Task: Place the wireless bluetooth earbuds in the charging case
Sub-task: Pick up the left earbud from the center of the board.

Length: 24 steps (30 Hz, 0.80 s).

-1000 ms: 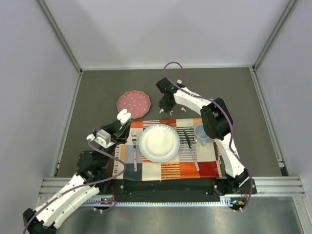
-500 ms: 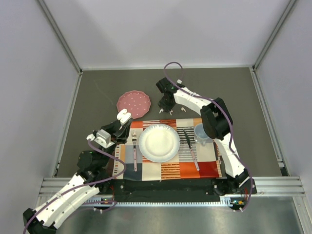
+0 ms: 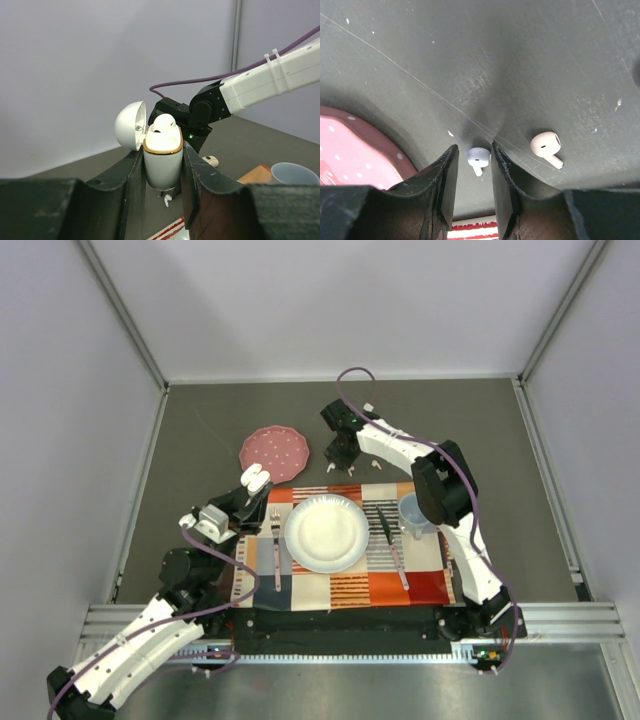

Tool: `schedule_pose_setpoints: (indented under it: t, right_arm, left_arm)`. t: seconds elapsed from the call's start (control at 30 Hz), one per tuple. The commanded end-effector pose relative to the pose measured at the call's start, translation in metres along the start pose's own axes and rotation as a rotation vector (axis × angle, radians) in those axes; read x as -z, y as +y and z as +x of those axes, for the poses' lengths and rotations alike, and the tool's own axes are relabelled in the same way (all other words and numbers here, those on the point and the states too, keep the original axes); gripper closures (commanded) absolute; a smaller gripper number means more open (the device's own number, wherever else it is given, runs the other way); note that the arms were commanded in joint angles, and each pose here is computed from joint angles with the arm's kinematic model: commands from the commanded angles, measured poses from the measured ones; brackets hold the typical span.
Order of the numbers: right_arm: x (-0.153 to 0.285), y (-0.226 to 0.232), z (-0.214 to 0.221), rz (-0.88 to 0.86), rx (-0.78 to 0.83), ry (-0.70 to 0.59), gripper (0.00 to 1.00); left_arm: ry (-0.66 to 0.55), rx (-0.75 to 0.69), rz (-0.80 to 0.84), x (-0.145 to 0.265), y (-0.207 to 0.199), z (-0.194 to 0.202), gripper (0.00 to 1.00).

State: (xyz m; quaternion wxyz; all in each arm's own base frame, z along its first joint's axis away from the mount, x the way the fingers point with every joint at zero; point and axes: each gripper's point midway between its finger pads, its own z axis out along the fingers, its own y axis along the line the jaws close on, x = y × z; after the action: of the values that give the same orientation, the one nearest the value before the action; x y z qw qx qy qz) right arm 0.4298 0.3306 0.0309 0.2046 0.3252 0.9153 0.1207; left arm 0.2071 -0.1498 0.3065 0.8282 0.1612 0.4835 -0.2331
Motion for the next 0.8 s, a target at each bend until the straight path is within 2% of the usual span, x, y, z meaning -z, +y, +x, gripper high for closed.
schedule_pose_setpoints:
  t: [0.0,0.17,0.37,0.77]
  right_arm:
    - [0.0001,-0.0114,0.0089,0.029,-0.001,0.044,0.68]
    - [0.0044,-0.0088,0.0025,0.024,-0.005,0.013,0.67]
    - [0.0048,-0.0114,0.0112,0.024,-0.009,0.056,0.68]
    - [-0.0015,-0.0179,0.0110,0.048,-0.010,0.039,0.68]
  left_arm:
    - [-0.036,-0.007,-0.018,-0.0022,0.0040,-0.0101,1.00]
    - [-0.037,-0.008,-0.021,-0.0016,0.0047,-0.0099,1.00]
    - [-0.032,-0.008,-0.020,-0.0013,0.0045,-0.0084,1.00]
    - [-0.035,-0.008,-0.023,-0.0018,0.0052,-0.0093,1.00]
